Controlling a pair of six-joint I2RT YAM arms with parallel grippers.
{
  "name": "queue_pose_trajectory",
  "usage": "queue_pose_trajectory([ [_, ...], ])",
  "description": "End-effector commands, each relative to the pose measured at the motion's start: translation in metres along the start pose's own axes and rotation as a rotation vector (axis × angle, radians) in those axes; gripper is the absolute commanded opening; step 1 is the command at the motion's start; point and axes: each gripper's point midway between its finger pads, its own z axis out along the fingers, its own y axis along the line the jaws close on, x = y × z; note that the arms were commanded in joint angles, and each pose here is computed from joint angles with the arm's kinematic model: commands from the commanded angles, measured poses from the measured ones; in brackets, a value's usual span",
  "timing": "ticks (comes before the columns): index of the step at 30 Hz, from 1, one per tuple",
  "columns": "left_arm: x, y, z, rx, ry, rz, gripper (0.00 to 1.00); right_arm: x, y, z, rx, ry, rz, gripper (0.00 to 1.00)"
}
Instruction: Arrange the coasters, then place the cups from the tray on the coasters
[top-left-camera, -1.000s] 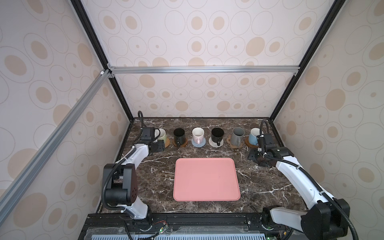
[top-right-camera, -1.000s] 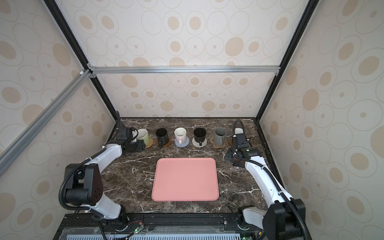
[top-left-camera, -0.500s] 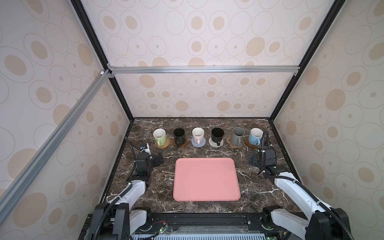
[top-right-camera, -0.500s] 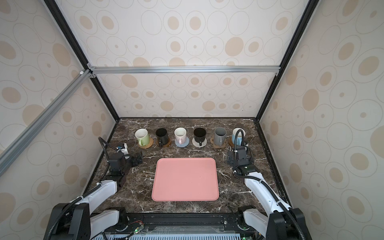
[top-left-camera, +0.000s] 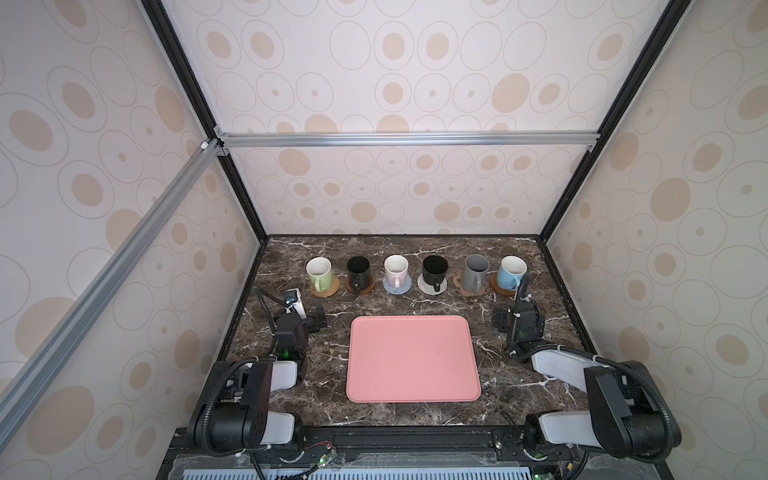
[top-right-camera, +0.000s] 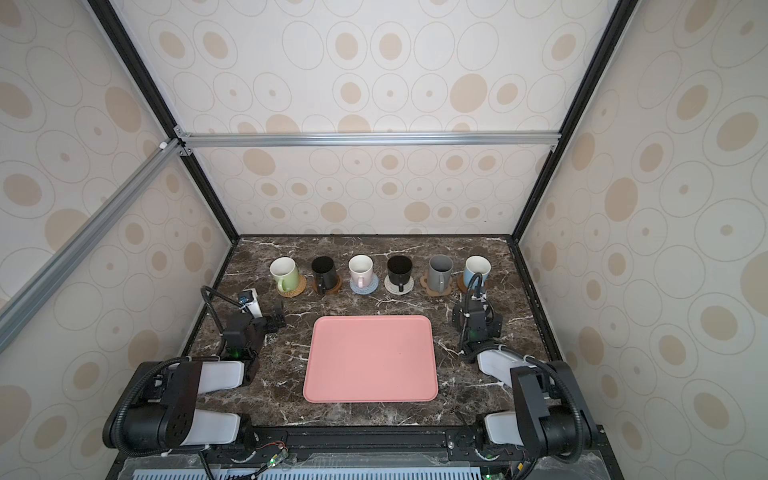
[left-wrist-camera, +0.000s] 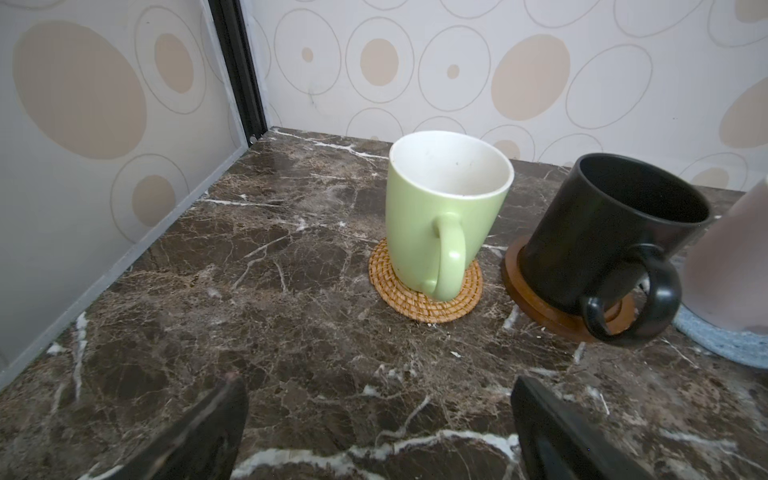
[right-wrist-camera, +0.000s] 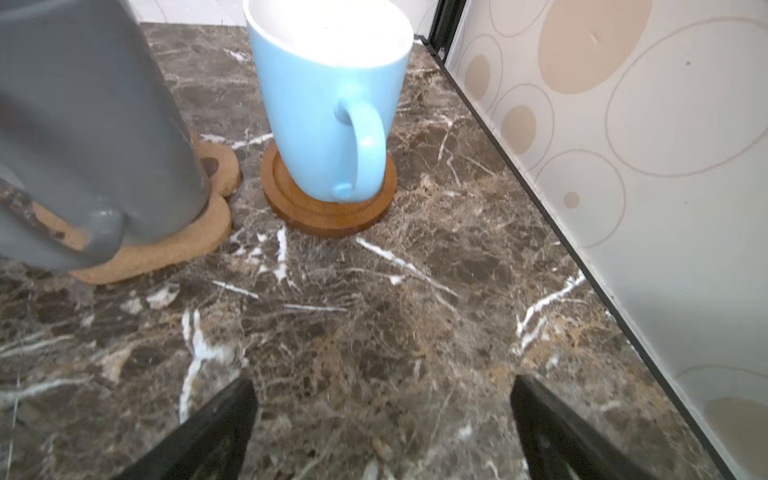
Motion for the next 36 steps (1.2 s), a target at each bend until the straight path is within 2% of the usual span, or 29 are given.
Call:
queue_pose_trajectory([
  [1,-0.03,-0.005,0.013,0.007,-0.073,0.042,1.0,-0.036,0.013,0.009,-0.045,-0.106,0.004,0.99],
  [3,-0.035,-0.005,0.013,0.006,-0.096,0.095,1.0,-0.035,0.017,0.017,-0.07,-0.206,0.008,0.99],
  [5,-0.04,-0.004,0.008,-0.002,-0.156,0.128,1.0,-0.028,0.021,0.019,-0.112,-0.101,0.009,0.99],
  [6,-0.037,0.0,0.006,-0.018,-0.177,0.114,1.0,-0.03,0.02,0.02,-0.129,-0.155,0.032,0.99],
  [8,-0.03,-0.002,0.004,0.0,-0.219,0.122,1.0,-0.021,0.018,0.02,-0.135,-0.177,0.041,0.99],
  [9,-0.026,-0.003,0.006,0.004,-0.183,0.127,1.0,-0.023,0.018,0.02,-0.133,-0.185,0.042,1.0],
  [11,-0.03,-0.002,0.003,0.002,-0.216,0.123,1.0,-0.02,0.019,0.02,-0.136,-0.147,0.038,1.0],
  [12,-0.025,-0.003,0.006,0.002,-0.181,0.125,1.0,-0.02,0.019,0.021,-0.133,-0.143,0.034,0.99],
  [36,-0.028,-0.003,0.004,0.004,-0.201,0.126,1.0,-0.019,0.018,0.02,-0.131,-0.149,0.032,1.0],
])
